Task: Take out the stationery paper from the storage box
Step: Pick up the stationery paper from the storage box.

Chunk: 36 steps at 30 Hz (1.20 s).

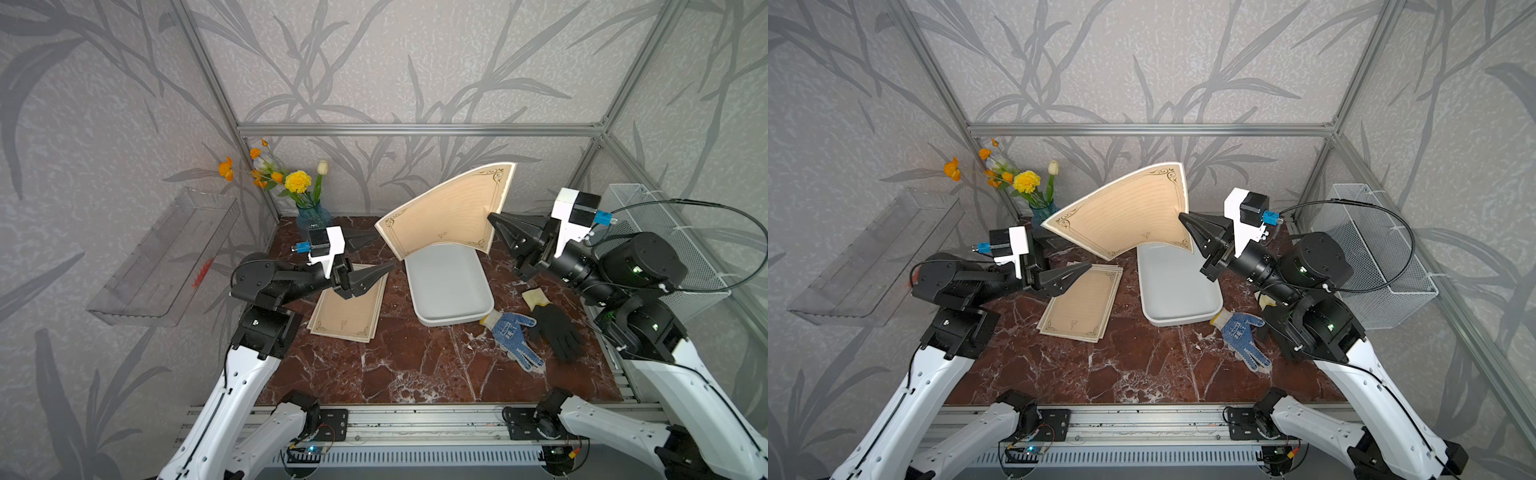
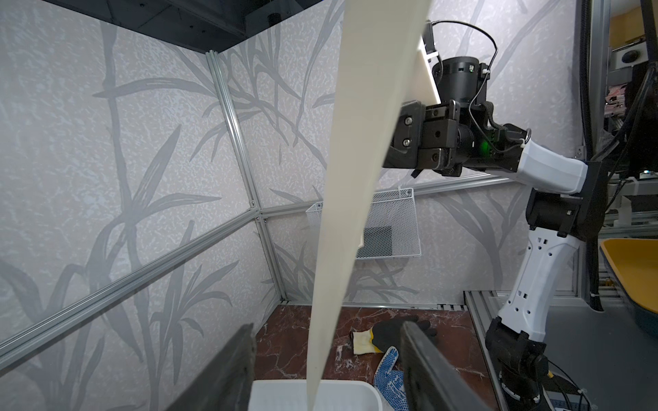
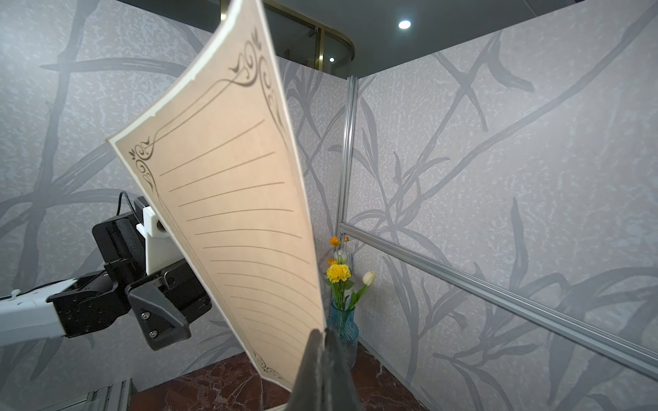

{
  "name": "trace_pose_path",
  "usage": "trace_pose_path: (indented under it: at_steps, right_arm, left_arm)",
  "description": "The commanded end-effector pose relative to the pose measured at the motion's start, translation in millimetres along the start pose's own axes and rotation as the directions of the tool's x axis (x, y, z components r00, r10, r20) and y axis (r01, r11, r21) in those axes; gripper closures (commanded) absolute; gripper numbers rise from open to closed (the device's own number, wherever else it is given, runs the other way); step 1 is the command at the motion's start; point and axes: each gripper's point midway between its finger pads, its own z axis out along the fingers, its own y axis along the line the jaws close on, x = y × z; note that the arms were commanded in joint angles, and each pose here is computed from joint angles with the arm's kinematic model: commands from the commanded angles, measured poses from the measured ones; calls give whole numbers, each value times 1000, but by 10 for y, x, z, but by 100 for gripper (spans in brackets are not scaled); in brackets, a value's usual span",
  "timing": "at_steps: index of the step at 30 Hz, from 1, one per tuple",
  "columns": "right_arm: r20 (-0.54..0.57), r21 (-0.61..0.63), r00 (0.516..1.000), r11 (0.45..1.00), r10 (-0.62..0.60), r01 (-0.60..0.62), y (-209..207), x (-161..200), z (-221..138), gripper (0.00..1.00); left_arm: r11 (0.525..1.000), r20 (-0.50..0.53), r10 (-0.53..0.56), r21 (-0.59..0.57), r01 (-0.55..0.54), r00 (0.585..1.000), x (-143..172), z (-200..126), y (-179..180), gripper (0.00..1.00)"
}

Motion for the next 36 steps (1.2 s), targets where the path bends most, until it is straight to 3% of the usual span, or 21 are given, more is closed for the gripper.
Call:
trace_pose_path:
  at_steps: [1, 9, 16, 22, 25, 28, 33, 34, 36]
  right_arm:
    - [20, 3, 1000, 1000, -23, 23, 16, -128, -74, 100]
    - [34, -85, 999, 996, 3, 0, 160, -109, -63, 100]
    - [32, -111, 999, 993, 39, -35, 193, -23, -50, 100]
    - [17, -149, 998, 987, 59, -56, 250, 73, -33, 100]
    - [13, -152, 998, 986, 69, -66, 253, 126, -31, 100]
    - [5, -166, 997, 983, 79, -77, 276, 172, -32, 100]
    - [-20, -137, 996, 986, 92, -94, 232, 221, -30, 100]
    - [-25, -125, 995, 988, 92, -94, 210, 231, -27, 96]
    - [-37, -83, 995, 992, 88, -91, 139, 247, -13, 63]
  left_arm:
    - [999, -27, 2, 51, -1, 1000, 81, 20, -53, 36]
    - [999, 77, -38, 34, 35, 996, -180, 88, 70, 41]
    - [991, 115, -85, 109, 72, 990, -331, 97, -30, 70]
    - [992, 124, -81, 107, 68, 989, -410, 30, -122, 82]
    - [992, 115, -81, 107, 68, 990, -425, 17, -144, 87]
    - [990, 82, -79, 120, 69, 993, -416, 18, -175, 100]
    - [981, -30, -133, 138, 136, 991, -330, 68, -154, 100]
    - [979, -47, -144, 137, 149, 989, -315, 76, -141, 100]
    - [978, -80, -163, 120, 172, 983, -291, 78, -93, 100]
